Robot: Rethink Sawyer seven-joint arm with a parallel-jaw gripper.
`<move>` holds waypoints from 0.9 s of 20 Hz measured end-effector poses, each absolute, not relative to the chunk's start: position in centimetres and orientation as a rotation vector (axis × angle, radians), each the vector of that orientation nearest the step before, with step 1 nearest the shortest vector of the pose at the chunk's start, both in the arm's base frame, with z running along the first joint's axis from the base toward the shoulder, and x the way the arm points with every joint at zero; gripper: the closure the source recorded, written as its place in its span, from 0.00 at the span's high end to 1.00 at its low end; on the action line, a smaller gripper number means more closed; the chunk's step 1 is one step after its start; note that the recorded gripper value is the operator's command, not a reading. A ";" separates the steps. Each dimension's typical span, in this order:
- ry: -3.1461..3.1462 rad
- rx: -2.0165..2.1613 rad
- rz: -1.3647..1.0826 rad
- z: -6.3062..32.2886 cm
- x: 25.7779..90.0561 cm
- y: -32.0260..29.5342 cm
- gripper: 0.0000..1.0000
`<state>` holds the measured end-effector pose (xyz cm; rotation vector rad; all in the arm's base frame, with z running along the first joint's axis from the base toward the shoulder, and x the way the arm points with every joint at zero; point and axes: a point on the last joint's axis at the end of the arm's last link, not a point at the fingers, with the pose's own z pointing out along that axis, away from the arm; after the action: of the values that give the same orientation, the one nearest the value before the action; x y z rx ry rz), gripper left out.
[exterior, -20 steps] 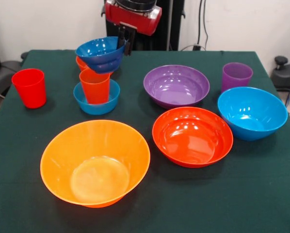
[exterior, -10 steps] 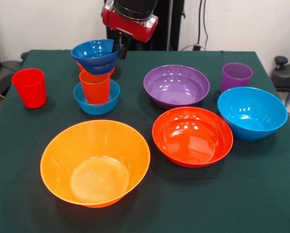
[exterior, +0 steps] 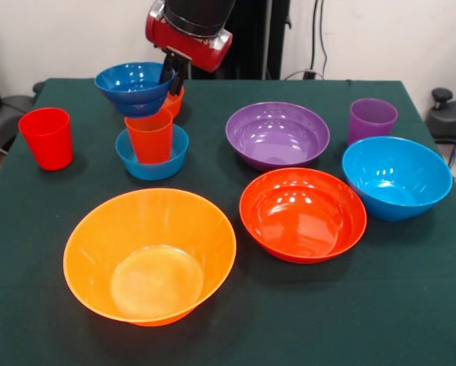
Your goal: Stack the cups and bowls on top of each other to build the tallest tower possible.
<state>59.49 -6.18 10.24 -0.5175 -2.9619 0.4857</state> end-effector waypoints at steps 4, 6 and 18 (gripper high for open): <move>-2.974 -0.521 0.487 10.1 59.6 -6.3 0.00; -2.981 -0.529 0.481 10.1 59.8 -6.3 0.00; -2.995 -0.592 0.433 10.3 60.5 -6.0 0.00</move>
<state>60.53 -5.96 10.31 -0.5919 -2.9946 0.4331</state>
